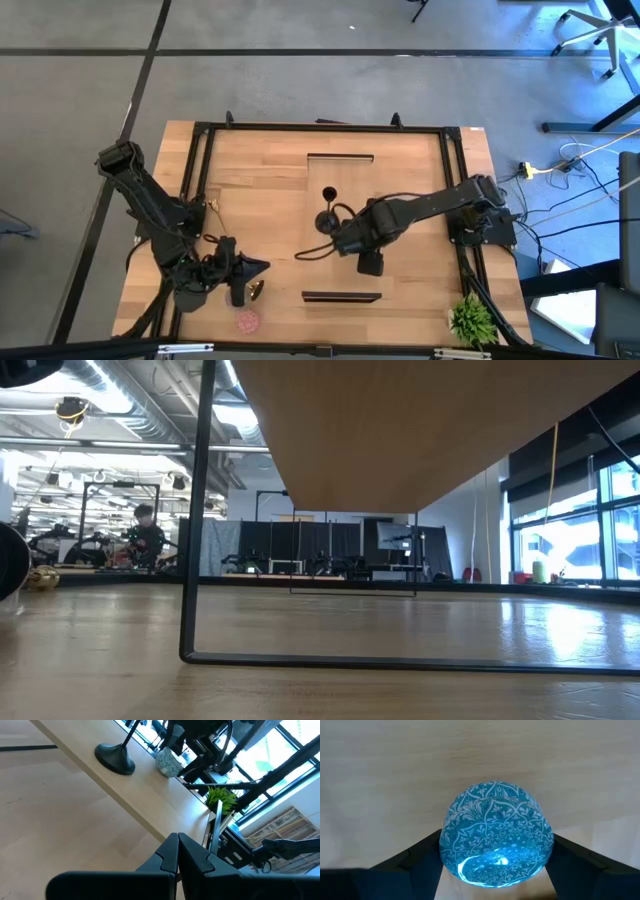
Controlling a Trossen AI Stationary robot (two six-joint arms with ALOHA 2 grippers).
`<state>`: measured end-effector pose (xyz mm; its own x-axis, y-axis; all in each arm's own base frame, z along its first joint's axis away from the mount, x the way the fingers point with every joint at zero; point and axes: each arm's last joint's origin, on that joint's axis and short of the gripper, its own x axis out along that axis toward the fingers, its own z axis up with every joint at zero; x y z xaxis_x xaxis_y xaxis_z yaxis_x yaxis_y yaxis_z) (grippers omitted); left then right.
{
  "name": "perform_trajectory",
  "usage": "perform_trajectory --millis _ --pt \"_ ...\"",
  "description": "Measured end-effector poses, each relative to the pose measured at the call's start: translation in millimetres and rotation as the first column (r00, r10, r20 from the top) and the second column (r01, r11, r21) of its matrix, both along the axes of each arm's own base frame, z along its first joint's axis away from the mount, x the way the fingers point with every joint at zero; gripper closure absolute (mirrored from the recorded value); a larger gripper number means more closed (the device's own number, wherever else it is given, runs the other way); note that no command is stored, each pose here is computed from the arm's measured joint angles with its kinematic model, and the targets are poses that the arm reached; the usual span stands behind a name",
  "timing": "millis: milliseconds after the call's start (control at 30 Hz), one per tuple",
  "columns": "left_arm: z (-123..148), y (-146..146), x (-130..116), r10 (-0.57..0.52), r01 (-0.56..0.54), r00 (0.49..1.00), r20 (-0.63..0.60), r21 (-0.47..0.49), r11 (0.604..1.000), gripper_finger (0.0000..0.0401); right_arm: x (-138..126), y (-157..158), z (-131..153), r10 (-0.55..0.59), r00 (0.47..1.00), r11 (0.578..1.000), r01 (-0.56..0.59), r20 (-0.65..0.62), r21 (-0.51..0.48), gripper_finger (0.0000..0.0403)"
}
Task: Pick & Place candle stick holders
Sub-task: Put the light blue scented candle on the shelf
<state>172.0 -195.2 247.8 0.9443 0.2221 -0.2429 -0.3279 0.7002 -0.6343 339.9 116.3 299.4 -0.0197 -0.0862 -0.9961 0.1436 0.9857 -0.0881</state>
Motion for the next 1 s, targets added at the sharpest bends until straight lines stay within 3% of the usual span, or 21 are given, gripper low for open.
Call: perform_trajectory --millis 133,433,767,1000 --pt "0.0 -1.8 -2.0 -0.008 0.008 1.000 0.002 -0.010 1.000 0.0399 3.8 0.9 -5.4 0.034 0.999 0.999 -0.034 -0.013 -0.008 0.0108" --pt "0.1 -5.3 -6.6 -0.015 0.015 1.000 0.012 -0.019 1.000 0.0399 5.0 -0.4 -1.1 -0.014 0.999 0.998 0.016 0.029 -0.058 0.0103" --pt "0.1 -5.2 -6.5 -0.013 0.014 1.000 0.012 -0.018 1.000 0.0399 7.6 0.6 -2.3 -0.012 0.999 0.999 0.014 0.047 -0.051 0.0043" --pt "0.1 -5.1 -6.5 -0.013 0.013 1.000 0.012 -0.018 1.000 0.0399 5.0 0.2 -2.3 0.021 1.000 0.999 -0.021 0.012 -0.046 0.0035"
